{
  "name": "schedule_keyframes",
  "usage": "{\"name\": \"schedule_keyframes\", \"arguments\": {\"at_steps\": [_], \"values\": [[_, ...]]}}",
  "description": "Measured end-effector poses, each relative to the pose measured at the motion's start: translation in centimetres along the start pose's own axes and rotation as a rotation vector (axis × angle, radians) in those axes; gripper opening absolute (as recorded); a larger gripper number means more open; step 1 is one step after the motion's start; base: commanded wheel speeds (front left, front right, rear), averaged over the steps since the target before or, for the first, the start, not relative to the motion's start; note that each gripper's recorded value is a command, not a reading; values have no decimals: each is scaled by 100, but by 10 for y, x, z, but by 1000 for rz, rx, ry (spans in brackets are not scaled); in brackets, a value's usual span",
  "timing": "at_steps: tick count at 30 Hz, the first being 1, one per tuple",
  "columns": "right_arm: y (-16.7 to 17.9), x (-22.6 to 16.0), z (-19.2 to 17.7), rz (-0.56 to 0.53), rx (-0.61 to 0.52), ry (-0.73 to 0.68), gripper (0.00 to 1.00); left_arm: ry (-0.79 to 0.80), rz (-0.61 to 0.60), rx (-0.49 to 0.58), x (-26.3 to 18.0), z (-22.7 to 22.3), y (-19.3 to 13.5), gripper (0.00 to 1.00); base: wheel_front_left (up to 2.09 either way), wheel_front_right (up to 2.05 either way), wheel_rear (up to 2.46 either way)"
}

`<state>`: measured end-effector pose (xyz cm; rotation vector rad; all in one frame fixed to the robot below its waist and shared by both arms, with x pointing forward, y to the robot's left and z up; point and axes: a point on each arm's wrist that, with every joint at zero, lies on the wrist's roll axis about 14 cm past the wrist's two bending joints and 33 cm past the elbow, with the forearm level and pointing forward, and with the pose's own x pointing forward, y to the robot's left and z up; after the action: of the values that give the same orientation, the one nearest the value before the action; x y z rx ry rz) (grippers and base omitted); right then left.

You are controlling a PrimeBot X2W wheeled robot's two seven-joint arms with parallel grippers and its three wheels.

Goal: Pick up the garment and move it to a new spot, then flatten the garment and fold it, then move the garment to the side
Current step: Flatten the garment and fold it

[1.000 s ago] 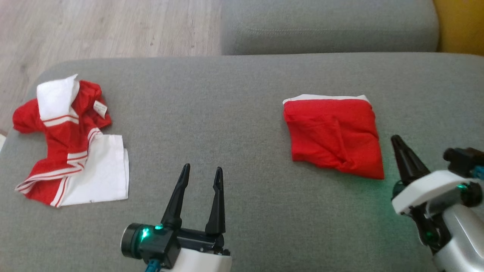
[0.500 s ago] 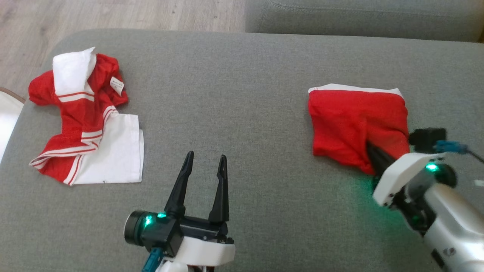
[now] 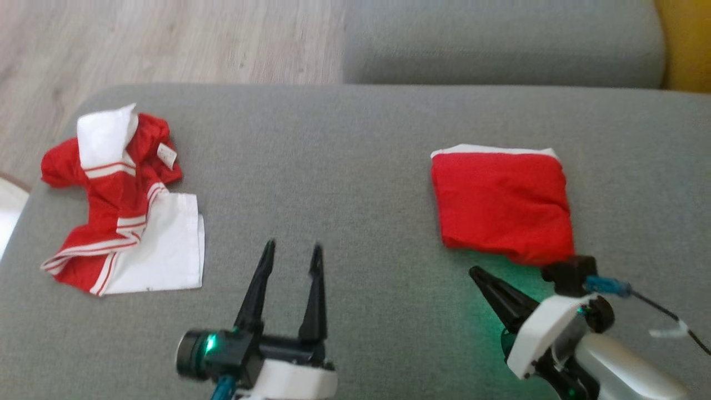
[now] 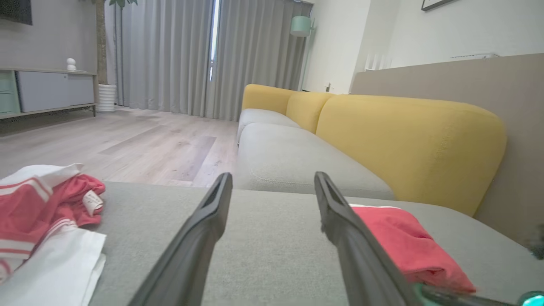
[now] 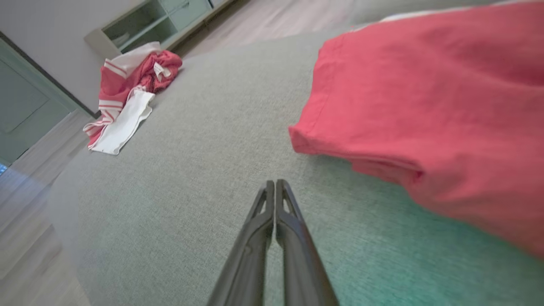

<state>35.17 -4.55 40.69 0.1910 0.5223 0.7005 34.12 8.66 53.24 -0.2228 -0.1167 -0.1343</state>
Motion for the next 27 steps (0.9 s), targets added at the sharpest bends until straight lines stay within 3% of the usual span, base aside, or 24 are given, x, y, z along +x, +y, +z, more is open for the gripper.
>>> {"name": "schedule_keyframes", "arguments": {"at_steps": [1, 6, 14, 20, 27], "values": [[-1, -3, 4, -10, -11, -33, 100, 8, 13, 7, -4, -2, 3, 100, 0, 0, 0], [-7, -16, 19, -48, -97, -146, 100, 26, 34, 38, -19, -9, 9, 100, 0, 0, 0], [-28, -65, 66, -234, -150, -414, 100, 46, 96, 76, -42, -15, 31, 100, 0, 0, 0], [-33, -96, 60, -355, -163, -490, 100, 42, 113, 103, -46, -14, 40, 100, 0, 0, 0], [-29, -111, 64, -421, -172, -548, 100, 45, 143, 85, -51, -14, 48, 100, 0, 0, 0]]}}
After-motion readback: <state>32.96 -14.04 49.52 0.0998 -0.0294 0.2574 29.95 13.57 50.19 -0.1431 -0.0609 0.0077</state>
